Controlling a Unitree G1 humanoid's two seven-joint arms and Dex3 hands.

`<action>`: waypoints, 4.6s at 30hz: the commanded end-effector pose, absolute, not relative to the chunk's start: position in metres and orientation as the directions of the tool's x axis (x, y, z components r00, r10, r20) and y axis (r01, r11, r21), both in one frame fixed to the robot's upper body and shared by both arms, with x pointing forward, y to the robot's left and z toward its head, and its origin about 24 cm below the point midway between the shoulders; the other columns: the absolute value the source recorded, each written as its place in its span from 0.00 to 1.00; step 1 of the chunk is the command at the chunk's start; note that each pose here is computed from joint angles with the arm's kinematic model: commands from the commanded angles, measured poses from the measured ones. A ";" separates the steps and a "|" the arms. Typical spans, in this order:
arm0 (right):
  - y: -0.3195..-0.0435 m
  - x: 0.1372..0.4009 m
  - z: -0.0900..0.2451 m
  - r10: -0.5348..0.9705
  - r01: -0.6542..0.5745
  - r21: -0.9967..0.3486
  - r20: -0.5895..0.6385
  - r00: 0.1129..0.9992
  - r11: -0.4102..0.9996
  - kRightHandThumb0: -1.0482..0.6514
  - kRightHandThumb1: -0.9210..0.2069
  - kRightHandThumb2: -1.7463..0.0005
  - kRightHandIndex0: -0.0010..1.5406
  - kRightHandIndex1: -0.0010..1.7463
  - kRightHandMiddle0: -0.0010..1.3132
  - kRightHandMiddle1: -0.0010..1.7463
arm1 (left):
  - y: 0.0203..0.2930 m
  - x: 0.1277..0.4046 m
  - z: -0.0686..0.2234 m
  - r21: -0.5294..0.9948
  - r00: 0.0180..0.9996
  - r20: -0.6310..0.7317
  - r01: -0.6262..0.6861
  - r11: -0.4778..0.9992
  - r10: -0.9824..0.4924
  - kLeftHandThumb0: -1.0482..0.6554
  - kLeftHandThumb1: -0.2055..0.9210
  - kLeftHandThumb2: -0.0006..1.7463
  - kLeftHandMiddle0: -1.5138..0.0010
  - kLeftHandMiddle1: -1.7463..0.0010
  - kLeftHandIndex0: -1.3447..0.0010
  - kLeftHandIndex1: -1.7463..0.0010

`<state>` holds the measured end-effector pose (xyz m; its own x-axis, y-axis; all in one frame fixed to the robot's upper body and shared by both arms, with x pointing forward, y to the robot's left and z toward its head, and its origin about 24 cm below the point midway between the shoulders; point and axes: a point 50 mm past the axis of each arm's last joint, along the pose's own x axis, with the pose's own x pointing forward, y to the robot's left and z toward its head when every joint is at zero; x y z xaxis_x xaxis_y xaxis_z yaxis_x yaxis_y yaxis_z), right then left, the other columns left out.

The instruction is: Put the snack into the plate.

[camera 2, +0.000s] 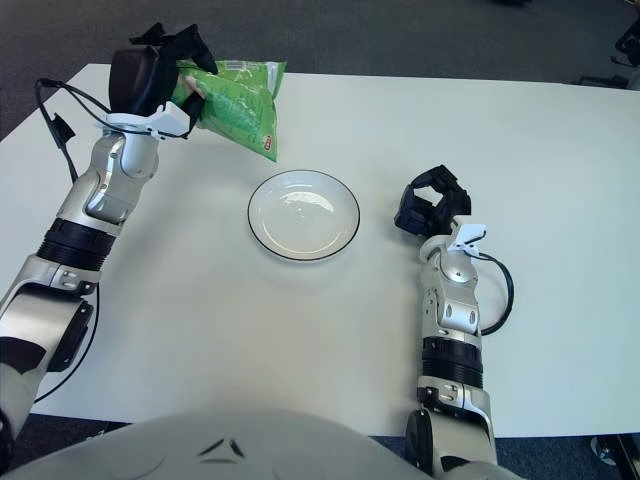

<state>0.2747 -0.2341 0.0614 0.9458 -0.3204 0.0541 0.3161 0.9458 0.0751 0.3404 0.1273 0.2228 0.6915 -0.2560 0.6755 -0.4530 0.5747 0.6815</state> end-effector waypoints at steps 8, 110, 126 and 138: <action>-0.233 0.252 0.022 -0.349 0.355 0.058 -0.093 0.933 0.933 0.32 0.57 0.22 0.84 1.00 0.49 1.00 | 0.107 0.335 0.239 0.675 0.648 0.682 -0.379 0.633 -0.340 0.99 0.16 1.00 0.40 0.00 0.11 0.00; -0.221 0.255 0.026 -0.338 0.349 0.075 -0.132 0.932 0.934 0.33 0.55 0.23 0.83 1.00 0.48 1.00 | 0.059 0.274 0.122 0.910 0.619 0.113 0.250 0.330 -0.778 0.64 0.49 0.74 0.67 0.00 0.64 0.00; -0.221 0.255 0.026 -0.334 0.347 0.084 -0.140 0.932 0.934 0.33 0.55 0.23 0.83 1.00 0.48 1.00 | 0.083 0.258 0.126 0.913 0.466 -0.079 0.389 0.124 -0.881 0.29 0.63 0.52 0.94 0.21 1.00 0.92; -0.221 0.257 0.025 -0.337 0.351 0.086 -0.143 0.931 0.933 0.33 0.56 0.23 0.83 1.00 0.48 1.00 | 0.095 0.261 0.143 0.884 0.406 -0.188 0.466 0.026 -0.894 0.12 0.67 0.43 1.00 0.93 1.00 1.00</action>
